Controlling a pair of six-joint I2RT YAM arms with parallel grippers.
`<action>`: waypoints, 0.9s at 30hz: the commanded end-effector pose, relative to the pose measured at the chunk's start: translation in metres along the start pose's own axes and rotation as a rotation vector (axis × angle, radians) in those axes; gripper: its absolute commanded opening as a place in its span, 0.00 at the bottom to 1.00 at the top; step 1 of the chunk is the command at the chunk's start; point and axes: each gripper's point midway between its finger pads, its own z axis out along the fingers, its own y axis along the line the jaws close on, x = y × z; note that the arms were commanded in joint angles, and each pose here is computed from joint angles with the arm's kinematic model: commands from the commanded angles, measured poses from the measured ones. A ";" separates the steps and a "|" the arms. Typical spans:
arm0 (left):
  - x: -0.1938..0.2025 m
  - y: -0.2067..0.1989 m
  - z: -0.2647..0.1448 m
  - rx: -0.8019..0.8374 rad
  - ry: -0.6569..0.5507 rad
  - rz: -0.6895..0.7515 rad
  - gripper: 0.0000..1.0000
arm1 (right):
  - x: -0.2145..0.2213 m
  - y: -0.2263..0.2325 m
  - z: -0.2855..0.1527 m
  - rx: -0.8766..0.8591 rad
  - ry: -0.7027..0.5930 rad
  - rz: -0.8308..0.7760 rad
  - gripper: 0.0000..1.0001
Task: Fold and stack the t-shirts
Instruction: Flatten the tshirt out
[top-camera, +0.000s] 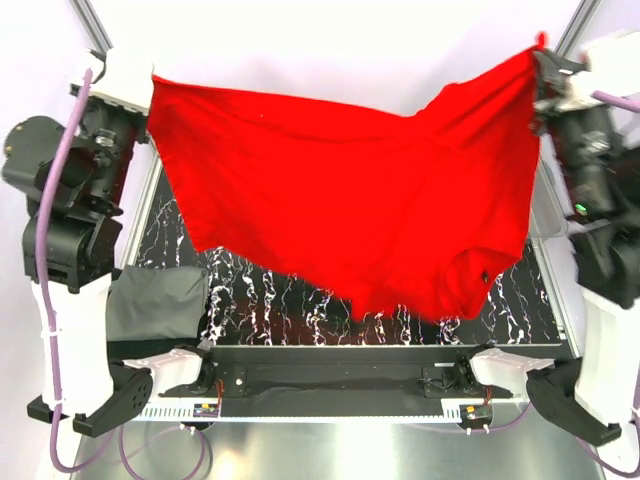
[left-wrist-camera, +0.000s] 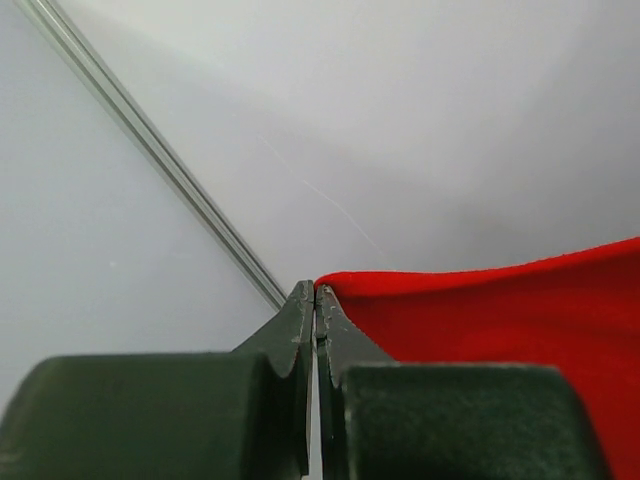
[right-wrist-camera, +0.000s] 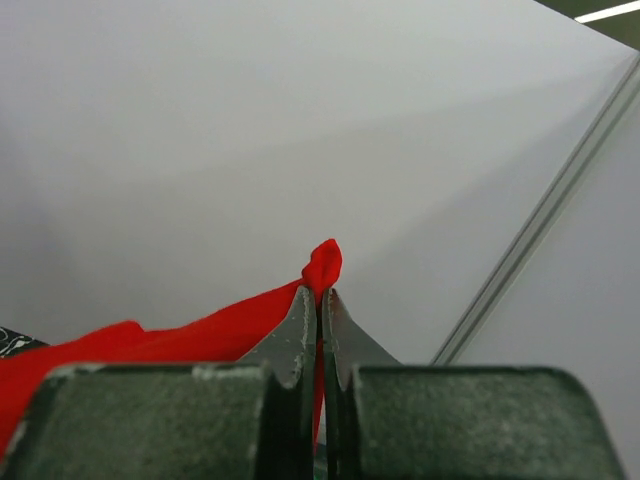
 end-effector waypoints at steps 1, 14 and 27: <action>0.033 -0.023 0.018 0.046 0.070 0.010 0.00 | 0.044 0.028 0.042 -0.037 0.047 -0.065 0.00; 0.290 -0.165 0.073 0.313 0.550 0.038 0.00 | 0.293 0.163 0.104 -0.267 0.396 -0.174 0.00; 0.452 -0.211 0.177 0.347 0.776 0.038 0.00 | 0.529 0.203 0.202 -0.181 0.674 -0.296 0.00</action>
